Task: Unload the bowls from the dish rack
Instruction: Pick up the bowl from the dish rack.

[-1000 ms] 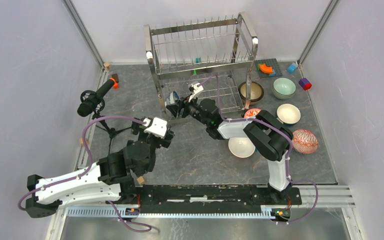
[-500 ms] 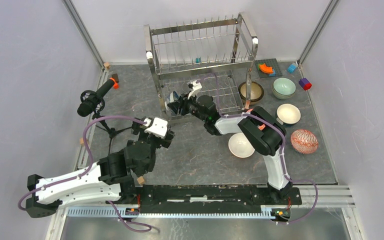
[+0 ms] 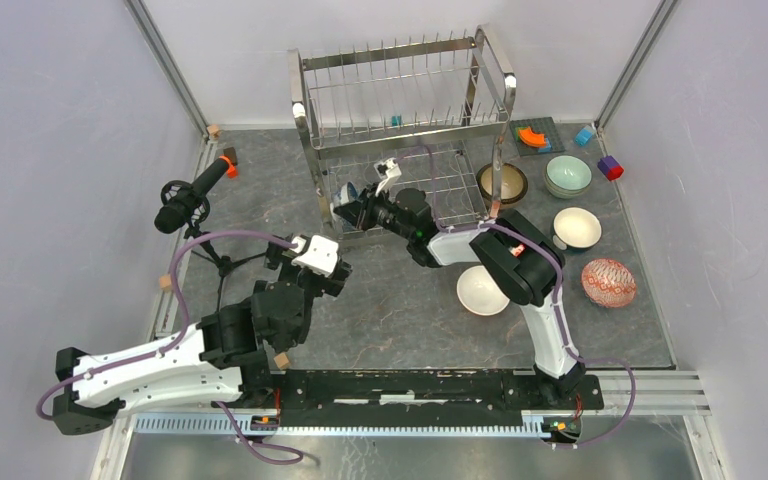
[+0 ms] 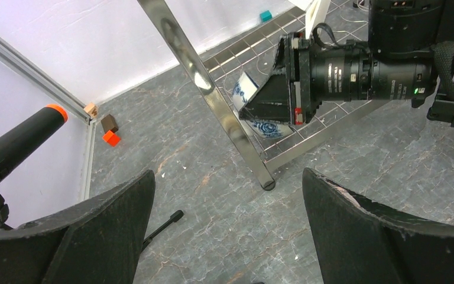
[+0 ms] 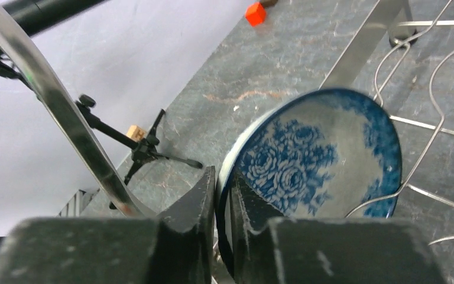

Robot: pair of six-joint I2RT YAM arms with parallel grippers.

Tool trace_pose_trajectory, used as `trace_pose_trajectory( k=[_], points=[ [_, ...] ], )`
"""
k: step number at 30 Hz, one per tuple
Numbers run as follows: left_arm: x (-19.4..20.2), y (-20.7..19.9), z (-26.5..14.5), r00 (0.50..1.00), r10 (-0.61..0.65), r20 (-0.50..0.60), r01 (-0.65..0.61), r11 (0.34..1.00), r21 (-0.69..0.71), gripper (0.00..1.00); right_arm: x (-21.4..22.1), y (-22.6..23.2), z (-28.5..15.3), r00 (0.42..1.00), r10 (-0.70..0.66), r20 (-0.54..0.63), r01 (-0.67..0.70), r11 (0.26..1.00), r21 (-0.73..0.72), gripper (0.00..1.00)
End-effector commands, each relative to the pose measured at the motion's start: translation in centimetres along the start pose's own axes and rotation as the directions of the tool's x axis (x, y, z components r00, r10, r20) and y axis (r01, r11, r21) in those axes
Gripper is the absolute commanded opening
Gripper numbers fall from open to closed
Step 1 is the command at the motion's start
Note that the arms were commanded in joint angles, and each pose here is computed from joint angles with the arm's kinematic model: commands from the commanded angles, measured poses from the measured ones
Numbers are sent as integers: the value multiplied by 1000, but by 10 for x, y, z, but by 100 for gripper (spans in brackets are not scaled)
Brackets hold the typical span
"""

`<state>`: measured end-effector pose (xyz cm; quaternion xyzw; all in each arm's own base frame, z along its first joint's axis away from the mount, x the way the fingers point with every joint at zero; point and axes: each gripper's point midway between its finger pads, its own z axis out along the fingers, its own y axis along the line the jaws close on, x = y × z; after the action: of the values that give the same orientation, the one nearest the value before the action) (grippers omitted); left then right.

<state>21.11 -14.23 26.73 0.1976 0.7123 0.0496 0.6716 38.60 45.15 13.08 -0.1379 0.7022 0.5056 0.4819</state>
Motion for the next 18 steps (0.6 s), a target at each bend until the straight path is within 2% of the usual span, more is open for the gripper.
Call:
trace_pose_trajectory(
  k=[1,6,12,18],
  points=[
    [-11,5,0,1000,-22,12,22,1000,-17,99,-23,16,-3,996,62,72,-54,994,-99,13],
    [-11,6,0,1000,-23,12,23,1000,-21,99,-31,18,-9,992,96,85,-84,988,-132,0],
    [-10,6,0,1000,-20,10,20,1000,-21,99,-46,20,-20,980,148,132,-122,976,-181,0],
    [-10,5,0,1000,-22,10,22,1000,-20,99,-71,36,-30,950,248,187,-175,925,-337,0]
  ],
)
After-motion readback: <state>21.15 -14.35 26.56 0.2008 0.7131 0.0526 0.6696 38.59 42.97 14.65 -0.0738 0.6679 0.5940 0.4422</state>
